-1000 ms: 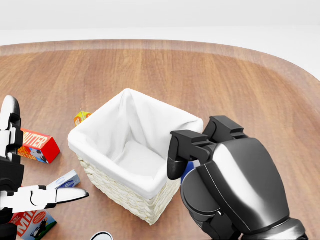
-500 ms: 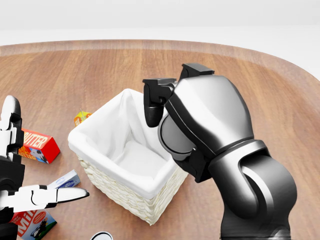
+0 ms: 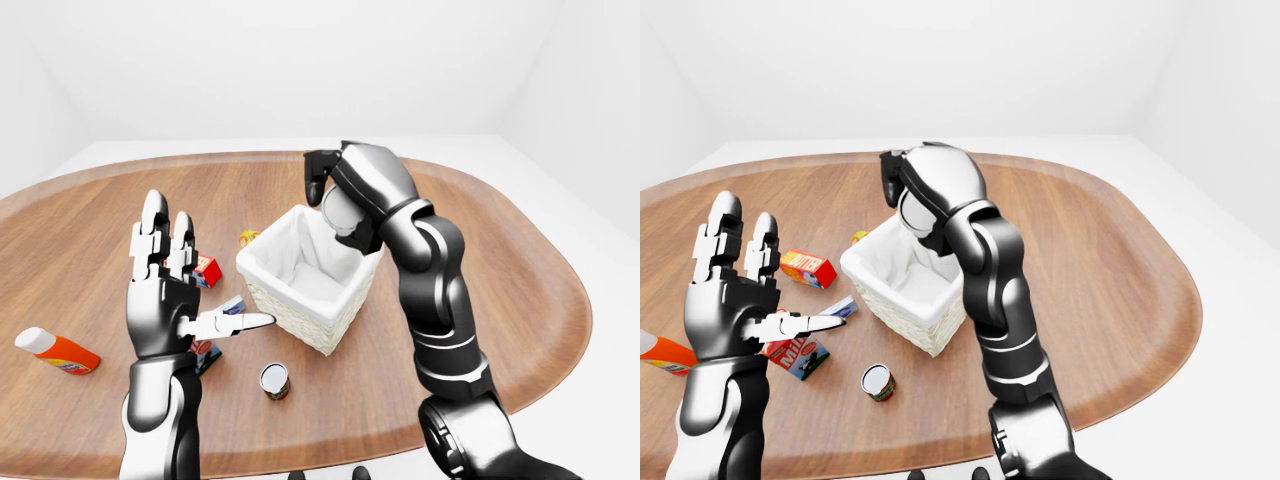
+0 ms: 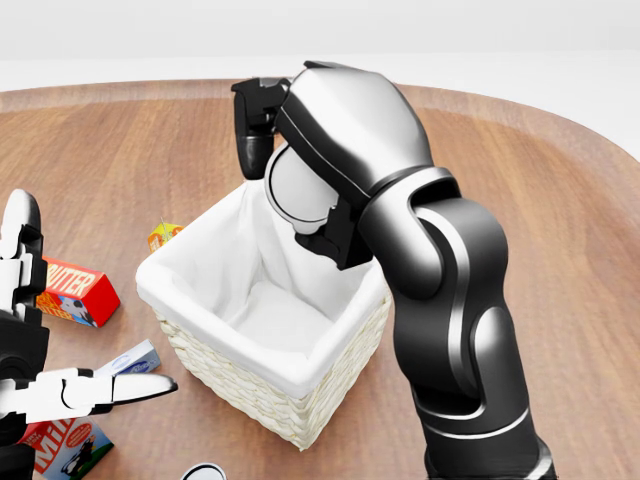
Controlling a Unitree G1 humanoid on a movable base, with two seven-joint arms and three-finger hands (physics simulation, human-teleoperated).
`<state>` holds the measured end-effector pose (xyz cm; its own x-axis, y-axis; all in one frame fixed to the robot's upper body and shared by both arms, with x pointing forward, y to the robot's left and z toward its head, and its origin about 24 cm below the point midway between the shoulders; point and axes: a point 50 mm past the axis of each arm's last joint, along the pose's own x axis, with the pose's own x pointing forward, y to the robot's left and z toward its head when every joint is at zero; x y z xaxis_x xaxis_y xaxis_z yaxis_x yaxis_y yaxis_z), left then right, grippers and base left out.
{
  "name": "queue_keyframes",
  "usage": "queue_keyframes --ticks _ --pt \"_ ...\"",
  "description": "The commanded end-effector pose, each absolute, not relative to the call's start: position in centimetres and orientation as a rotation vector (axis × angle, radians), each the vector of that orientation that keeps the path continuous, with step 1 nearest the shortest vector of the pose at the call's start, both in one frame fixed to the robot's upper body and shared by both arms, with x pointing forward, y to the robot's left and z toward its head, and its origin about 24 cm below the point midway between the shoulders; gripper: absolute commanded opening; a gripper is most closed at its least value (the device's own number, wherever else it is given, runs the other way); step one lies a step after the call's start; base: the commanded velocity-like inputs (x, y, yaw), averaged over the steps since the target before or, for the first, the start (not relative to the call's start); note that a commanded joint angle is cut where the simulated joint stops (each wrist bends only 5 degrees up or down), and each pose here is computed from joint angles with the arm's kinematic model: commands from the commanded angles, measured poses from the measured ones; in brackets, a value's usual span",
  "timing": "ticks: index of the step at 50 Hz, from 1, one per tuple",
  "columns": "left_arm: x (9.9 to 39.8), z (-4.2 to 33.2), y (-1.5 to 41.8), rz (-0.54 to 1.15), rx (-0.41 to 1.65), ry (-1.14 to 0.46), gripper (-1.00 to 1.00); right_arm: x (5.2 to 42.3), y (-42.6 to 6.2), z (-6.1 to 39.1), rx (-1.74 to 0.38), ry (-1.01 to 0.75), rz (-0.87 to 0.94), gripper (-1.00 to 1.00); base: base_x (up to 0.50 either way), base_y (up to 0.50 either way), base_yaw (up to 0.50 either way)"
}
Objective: Pick up the alphabet soup, and put it in the basket.
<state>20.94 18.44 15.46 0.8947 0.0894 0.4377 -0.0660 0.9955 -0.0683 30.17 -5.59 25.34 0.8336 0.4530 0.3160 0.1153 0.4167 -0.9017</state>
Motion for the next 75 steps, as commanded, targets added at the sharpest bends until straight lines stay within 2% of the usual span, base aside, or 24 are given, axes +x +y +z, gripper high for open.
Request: queue_keyframes --ticks 1,16,18,34,75 --pt "21.0 15.4 18.5 0.081 -0.052 -0.454 1.0 32.6 -4.9 25.8 -1.022 -0.589 0.262 -1.0 0.0 0.0 0.0" --pt "21.2 15.3 18.6 0.083 -0.053 -0.447 1.0 35.7 -5.5 24.9 -0.892 -0.512 0.276 -1.0 0.0 0.0 0.0" --pt "21.2 15.3 18.5 0.082 -0.052 -0.446 1.0 36.0 -5.2 24.3 -0.816 -0.484 0.322 -1.0 0.0 0.0 0.0" --pt "21.3 15.1 18.5 0.083 -0.051 -0.44 1.0 38.9 -5.7 21.1 -0.73 -0.311 0.306 -1.0 0.0 0.0 0.0" --pt "21.2 15.4 18.6 0.084 -0.052 -0.452 1.0 40.0 -3.9 15.9 -0.803 -0.079 0.389 -1.0 0.0 0.0 0.0"
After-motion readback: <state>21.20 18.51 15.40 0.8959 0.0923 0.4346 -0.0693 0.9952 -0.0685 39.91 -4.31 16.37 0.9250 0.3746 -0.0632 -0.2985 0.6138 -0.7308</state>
